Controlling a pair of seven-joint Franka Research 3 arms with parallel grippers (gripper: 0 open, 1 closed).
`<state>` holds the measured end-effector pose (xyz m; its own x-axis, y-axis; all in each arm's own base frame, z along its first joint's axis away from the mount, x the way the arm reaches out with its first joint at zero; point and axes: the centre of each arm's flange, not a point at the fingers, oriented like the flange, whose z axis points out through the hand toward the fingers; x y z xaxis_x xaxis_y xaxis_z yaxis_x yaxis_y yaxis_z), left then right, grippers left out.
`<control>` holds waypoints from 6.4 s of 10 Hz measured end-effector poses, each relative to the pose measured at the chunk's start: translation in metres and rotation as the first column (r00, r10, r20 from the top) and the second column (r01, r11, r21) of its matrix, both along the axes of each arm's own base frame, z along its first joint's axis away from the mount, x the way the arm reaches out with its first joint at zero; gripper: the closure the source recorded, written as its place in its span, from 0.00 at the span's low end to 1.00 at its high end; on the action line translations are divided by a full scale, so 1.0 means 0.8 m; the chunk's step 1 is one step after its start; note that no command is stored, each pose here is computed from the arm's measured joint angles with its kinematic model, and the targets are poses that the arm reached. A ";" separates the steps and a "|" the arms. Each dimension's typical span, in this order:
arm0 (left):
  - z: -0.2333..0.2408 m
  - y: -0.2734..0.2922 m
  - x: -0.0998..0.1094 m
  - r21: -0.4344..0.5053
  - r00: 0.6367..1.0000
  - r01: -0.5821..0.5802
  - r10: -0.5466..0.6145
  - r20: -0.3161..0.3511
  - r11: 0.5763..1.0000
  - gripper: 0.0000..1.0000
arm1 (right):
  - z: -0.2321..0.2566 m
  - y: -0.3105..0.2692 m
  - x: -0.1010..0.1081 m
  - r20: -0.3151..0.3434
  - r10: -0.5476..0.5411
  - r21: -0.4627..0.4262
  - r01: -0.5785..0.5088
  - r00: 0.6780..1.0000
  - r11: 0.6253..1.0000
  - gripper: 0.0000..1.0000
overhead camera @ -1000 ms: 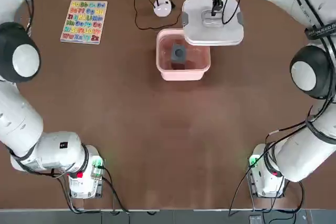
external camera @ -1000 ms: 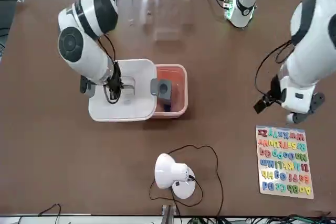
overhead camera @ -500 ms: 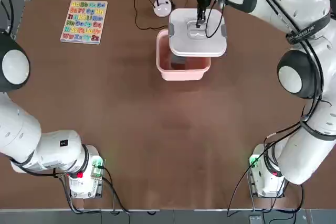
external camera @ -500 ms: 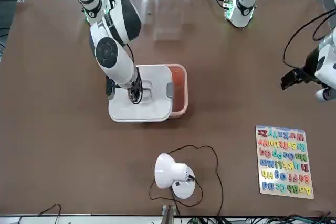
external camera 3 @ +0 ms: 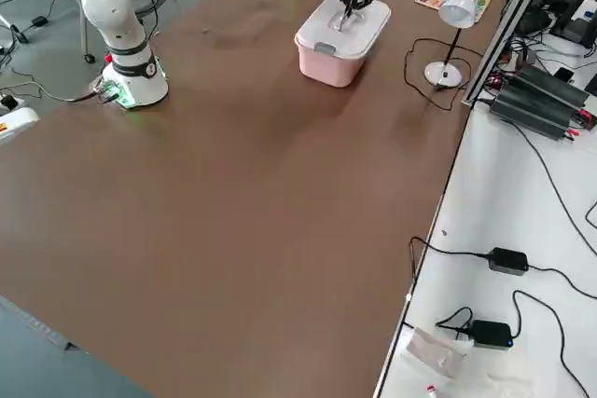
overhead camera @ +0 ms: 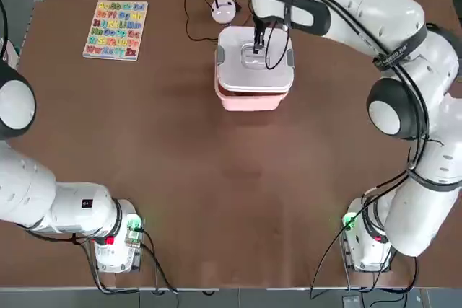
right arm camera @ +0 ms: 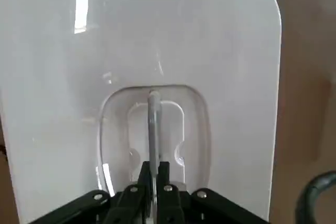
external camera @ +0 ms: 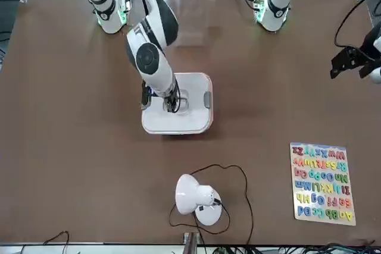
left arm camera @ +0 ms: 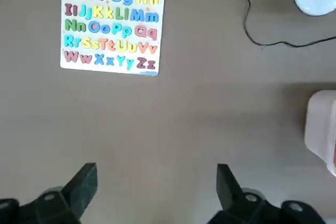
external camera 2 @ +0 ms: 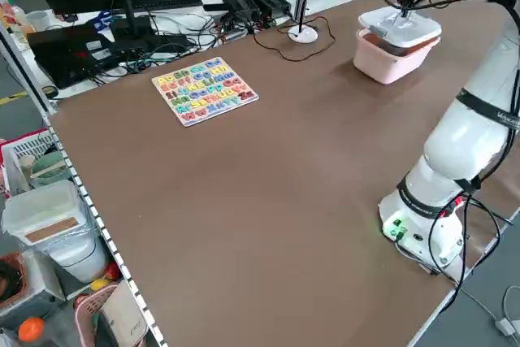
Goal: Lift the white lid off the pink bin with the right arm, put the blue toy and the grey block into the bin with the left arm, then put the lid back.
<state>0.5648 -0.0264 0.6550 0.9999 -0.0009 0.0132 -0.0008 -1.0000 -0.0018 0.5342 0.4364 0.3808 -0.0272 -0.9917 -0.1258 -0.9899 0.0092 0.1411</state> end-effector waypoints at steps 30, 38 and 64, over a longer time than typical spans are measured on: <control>-0.023 0.002 0.010 -0.006 0.999 -0.009 0.009 -0.033 1.000 0.00 | -0.041 0.020 -0.011 -0.031 -0.037 -0.039 0.036 0.999 0.999 0.50; -0.019 -0.017 0.015 0.050 1.000 0.021 -0.022 0.014 0.999 0.00 | 0.008 0.008 0.005 0.001 0.083 -0.056 -0.083 0.997 0.995 0.00; -0.021 -0.008 0.016 0.019 1.000 0.005 -0.005 0.008 1.000 0.00 | 0.339 -0.590 -0.007 0.177 0.983 0.032 -0.998 0.056 0.051 0.00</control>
<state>0.5778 -0.0330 0.6384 0.9998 -0.0060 0.0210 -0.0056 -0.9998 -0.0208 0.5286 -0.0356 0.6520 0.9855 -0.0544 -0.1606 -0.0610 -0.9975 -0.0366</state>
